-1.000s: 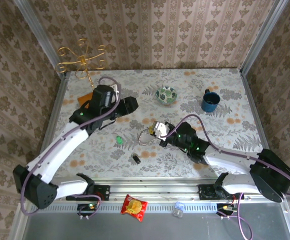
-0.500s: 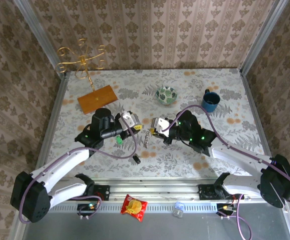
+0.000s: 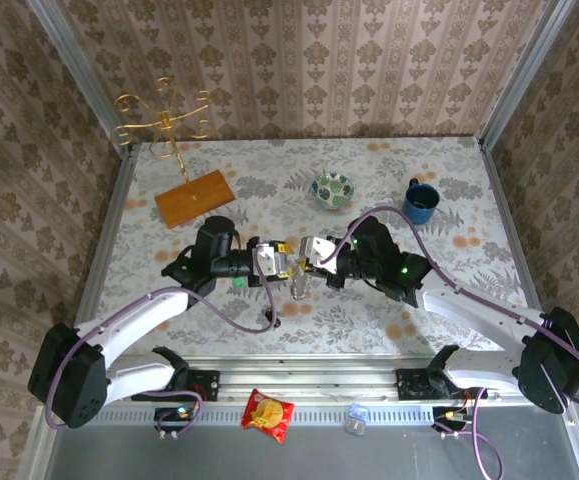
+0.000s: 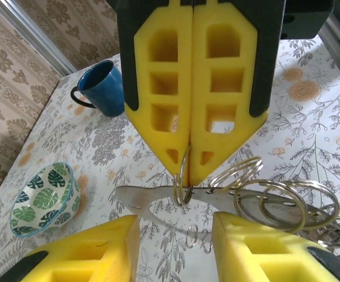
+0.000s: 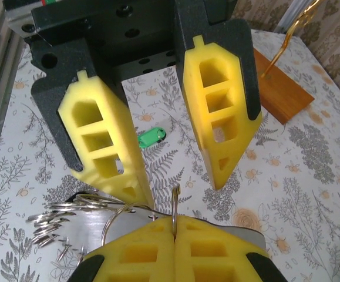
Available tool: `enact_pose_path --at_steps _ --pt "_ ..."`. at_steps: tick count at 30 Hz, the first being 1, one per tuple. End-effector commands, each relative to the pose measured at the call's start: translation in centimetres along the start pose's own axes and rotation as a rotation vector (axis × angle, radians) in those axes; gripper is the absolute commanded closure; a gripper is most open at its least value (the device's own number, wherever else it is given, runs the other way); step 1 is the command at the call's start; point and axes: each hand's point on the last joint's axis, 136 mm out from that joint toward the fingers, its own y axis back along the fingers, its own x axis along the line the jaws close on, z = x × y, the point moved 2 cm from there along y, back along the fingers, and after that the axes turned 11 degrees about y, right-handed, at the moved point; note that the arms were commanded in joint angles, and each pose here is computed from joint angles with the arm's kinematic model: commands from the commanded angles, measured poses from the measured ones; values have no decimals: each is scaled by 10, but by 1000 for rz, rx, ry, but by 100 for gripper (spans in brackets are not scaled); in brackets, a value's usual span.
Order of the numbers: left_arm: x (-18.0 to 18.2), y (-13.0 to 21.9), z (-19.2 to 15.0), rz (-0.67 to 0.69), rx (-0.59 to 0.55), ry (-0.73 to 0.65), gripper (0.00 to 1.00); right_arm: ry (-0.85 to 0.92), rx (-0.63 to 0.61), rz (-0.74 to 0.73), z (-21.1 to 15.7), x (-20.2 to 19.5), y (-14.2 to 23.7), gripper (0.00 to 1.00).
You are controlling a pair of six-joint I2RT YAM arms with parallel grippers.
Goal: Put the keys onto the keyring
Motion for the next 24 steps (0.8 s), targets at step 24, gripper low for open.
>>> enact_pose_path --at_steps 24 --pt "-3 -3 28 -13 -122 -4 100 70 -4 -26 11 -1 -3 83"
